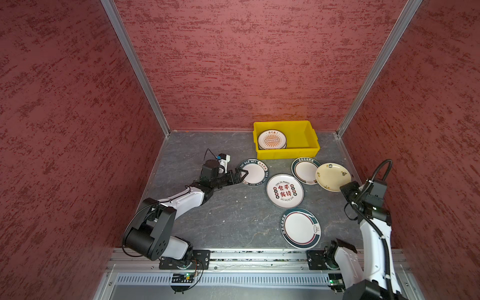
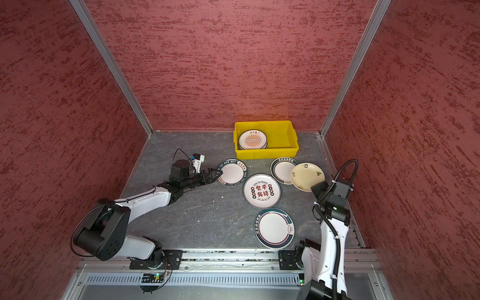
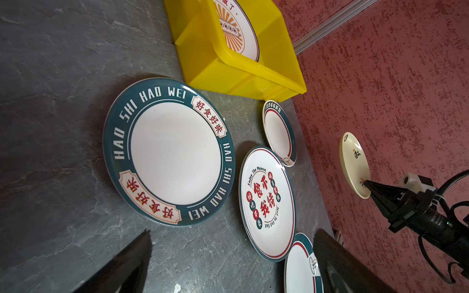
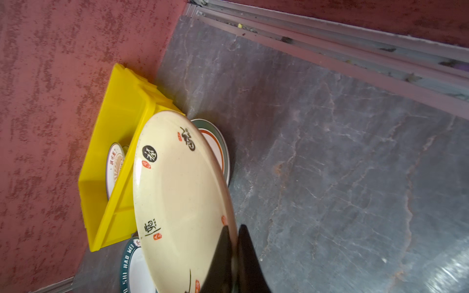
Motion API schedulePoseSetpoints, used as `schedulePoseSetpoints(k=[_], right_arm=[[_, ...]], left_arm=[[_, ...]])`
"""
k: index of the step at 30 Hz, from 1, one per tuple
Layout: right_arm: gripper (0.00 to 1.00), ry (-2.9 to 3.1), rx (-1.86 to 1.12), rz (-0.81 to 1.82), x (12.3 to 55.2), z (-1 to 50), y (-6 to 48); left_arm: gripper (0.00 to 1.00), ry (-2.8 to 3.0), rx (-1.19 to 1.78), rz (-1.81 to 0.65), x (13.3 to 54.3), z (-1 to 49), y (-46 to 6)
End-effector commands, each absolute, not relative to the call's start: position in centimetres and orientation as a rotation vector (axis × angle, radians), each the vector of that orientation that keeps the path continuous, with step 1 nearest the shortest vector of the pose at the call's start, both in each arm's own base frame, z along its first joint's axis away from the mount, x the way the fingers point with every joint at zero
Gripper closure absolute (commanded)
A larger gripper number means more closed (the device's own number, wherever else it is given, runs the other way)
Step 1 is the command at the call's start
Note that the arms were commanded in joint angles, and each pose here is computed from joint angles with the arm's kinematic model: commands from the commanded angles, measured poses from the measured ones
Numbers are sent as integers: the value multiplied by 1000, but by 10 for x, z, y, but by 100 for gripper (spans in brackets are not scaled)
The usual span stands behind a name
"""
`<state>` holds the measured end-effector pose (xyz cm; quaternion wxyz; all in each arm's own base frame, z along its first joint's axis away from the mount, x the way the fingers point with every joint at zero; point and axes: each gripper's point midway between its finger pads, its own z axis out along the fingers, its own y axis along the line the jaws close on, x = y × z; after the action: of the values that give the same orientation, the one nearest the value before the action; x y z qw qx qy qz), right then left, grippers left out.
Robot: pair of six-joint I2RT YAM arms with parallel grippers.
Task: Place the plates into the plastic bin on the countertop
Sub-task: Pick up the plate from the middle-right of the table, then place the plate in the plastic bin.
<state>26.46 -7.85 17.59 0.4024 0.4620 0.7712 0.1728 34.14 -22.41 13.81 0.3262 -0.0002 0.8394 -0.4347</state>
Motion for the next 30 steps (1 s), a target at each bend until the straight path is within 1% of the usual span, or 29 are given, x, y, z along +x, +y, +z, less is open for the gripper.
schedulePoseSetpoints(k=[1, 4, 7, 19, 24, 30], right_arm=[[100, 1886, 1034, 591, 290, 217, -62], [100, 1875, 954, 649, 308, 239, -51], [100, 1879, 881, 650, 328, 257, -38], [100, 1913, 662, 769, 419, 281, 26], [100, 1943, 575, 762, 461, 282, 47], [100, 2025, 566, 662, 518, 246, 56]], left_arm=[[1, 2154, 2, -1164, 343, 146, -223], [1, 2145, -14, -1191, 343, 146, -222], [1, 2139, -21, -1200, 344, 146, -221], [1, 2082, 11, -1205, 339, 161, -219], [1, 2053, 24, -1226, 335, 167, -219], [1, 1987, 51, -1255, 335, 180, -221]])
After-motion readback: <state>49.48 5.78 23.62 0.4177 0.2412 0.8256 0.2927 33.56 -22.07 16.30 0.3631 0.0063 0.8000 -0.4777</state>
